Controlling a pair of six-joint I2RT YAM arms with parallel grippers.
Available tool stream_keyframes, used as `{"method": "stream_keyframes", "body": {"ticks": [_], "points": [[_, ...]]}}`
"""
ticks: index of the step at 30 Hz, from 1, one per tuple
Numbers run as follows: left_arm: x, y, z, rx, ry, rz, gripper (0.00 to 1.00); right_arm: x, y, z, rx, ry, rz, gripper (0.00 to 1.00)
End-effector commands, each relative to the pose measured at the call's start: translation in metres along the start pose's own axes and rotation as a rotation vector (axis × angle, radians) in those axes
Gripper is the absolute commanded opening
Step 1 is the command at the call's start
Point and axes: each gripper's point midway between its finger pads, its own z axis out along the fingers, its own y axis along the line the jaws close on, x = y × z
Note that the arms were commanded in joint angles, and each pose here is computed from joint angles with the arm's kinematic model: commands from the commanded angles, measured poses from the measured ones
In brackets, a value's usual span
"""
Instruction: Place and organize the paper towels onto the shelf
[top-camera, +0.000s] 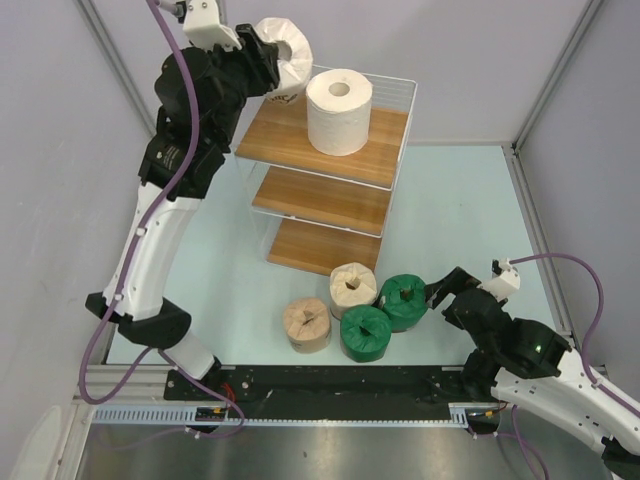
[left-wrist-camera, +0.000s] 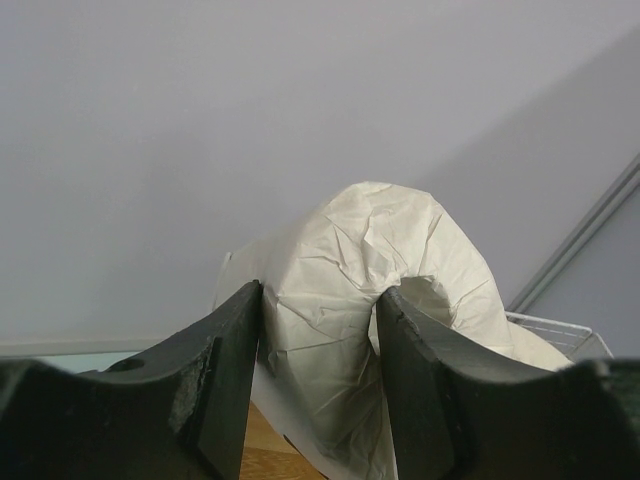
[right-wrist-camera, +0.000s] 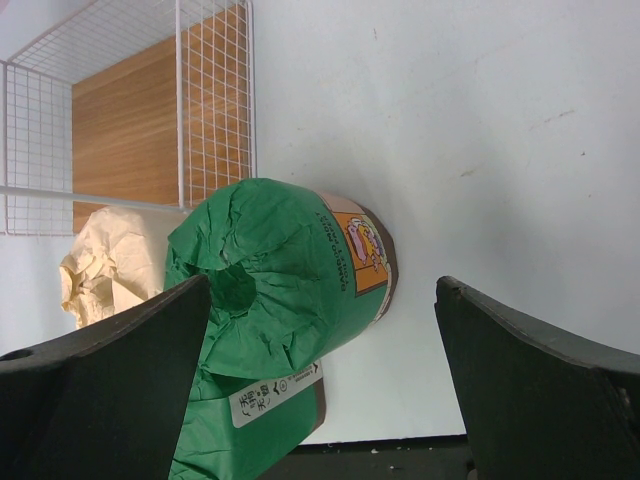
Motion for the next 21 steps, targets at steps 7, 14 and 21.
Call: {"method": "stream_keyframes", "body": {"ticks": [7,14,21], "points": [[-0.021,-0.027,-0.009,0.154,-0.032,-0.052,0.52,-0.007,-0.002,0.001,0.012,-0.040,0.026,1.00],[-0.019,-0.035,-0.022,0.214,0.001,-0.081,0.52,-0.005,-0.003,0.003,0.025,-0.034,0.016,1.00],[-0.018,-0.023,-0.029,0.165,0.016,-0.059,0.53,-0.006,-0.003,0.001,0.017,-0.034,0.025,1.00]]}}
